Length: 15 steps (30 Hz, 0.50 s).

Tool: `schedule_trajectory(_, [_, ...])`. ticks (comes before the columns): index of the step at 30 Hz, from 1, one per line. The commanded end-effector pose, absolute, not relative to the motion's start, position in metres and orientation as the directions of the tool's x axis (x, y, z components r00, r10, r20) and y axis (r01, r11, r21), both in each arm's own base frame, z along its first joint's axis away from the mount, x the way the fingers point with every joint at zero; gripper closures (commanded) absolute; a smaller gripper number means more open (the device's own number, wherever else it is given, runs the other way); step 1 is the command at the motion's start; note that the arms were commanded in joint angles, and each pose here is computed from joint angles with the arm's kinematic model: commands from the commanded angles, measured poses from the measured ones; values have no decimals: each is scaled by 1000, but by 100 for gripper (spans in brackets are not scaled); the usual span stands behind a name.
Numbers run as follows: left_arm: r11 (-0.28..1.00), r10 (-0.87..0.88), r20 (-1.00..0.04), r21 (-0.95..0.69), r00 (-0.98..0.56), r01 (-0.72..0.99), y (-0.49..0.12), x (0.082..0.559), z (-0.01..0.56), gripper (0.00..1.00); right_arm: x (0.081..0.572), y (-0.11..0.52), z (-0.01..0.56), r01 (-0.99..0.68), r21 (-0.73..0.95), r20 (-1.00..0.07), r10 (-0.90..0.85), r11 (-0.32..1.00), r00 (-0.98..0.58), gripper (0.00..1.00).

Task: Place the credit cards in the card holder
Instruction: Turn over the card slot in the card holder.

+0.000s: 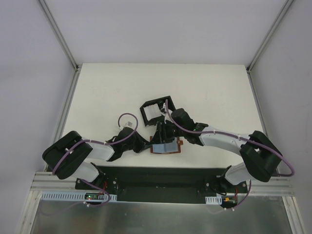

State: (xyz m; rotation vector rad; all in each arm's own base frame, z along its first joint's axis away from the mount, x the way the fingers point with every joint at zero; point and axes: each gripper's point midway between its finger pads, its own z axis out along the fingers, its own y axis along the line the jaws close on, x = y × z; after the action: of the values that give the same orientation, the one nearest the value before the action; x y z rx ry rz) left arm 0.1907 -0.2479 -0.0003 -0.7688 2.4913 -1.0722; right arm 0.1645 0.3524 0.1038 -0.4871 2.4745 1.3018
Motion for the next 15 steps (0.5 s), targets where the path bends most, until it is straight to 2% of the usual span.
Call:
schedule_trajectory(1, [752,-564,-45,-440,-825,-490,-184,129,-70,100,178,336,117,-452,659,-481,-125,601,-868,55])
schedule_trajectory(6, [761,-546,-67,-456,-835,-461,-185,133,-65,100,191,318,100,-403,599,-466,-108,691,-878,61])
schedule_trajectory(12, [767,-521,-81,-481,-850,-425,-191,137,-59,100,179,335,66,-382,610,-363,-184,694,-914,81])
schedule_trajectory(15, [770,-512,-84,-488,-855,-412,-193,138,-57,100,171,350,56,-404,609,-341,-234,683,-910,81])
